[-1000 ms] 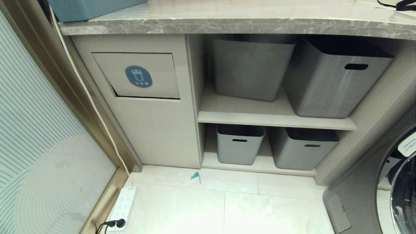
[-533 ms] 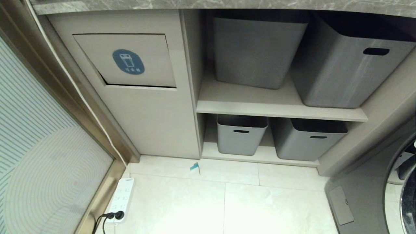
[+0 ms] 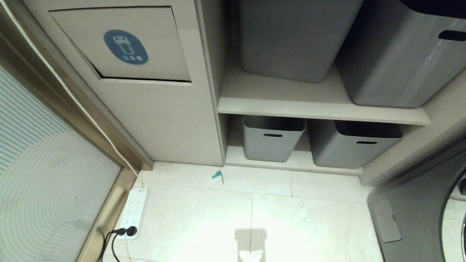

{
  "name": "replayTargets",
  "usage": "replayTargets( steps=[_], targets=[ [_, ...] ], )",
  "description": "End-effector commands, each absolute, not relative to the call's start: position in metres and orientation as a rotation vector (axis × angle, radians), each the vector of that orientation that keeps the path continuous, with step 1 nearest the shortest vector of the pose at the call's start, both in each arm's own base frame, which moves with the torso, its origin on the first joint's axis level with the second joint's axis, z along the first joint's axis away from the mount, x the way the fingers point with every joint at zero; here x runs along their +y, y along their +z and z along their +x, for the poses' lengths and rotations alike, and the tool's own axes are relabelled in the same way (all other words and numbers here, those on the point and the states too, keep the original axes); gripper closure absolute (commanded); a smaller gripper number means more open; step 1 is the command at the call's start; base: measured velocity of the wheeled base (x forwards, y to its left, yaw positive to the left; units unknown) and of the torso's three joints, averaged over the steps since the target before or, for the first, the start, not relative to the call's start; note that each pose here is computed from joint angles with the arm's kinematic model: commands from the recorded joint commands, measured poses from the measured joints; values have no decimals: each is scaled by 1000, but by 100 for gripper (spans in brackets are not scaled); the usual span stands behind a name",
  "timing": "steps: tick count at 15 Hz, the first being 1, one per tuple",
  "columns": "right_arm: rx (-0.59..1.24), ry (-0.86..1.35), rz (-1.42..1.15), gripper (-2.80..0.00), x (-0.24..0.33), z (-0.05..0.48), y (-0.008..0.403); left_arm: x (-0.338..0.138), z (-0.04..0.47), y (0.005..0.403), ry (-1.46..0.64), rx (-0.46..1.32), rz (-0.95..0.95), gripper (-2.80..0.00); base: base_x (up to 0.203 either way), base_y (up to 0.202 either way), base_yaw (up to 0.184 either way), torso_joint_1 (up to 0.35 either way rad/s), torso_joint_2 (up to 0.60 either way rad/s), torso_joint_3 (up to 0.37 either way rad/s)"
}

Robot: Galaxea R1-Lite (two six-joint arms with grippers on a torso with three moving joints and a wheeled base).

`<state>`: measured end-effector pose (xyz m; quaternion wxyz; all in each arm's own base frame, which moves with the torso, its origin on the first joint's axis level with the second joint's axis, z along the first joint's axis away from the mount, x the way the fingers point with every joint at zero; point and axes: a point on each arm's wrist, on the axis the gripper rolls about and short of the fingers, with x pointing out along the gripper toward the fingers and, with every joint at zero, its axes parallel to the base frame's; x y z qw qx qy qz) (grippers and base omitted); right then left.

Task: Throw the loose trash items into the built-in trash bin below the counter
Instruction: Pick up the garbage

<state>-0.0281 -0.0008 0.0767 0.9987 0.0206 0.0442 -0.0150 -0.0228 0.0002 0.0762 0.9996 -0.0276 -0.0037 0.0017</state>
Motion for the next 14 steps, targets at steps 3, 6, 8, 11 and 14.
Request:
replayTargets(
  steps=[3, 6, 8, 11, 14],
  targets=[
    [91, -30, 41, 0, -1, -28, 77, 0, -22, 75, 3, -3, -52, 0, 0, 0, 0, 1, 2, -195],
    [90, -29, 38, 0, -1, -28, 77, 0, -22, 75, 5, -3, -55, 0, 0, 0, 0, 1, 2, -202],
    [91, -29, 40, 0, -1, -28, 77, 0, -22, 75, 4, -3, -54, 0, 0, 0, 0, 4, 1, -197],
    [90, -29, 40, 0, -1, -28, 77, 0, -22, 75, 3, -3, -52, 0, 0, 0, 0, 1, 0, -195],
    [90, -28, 40, 0, -1, -28, 77, 0, -22, 75, 5, -3, -55, 0, 0, 0, 0, -2, 1, -196]
  ],
)
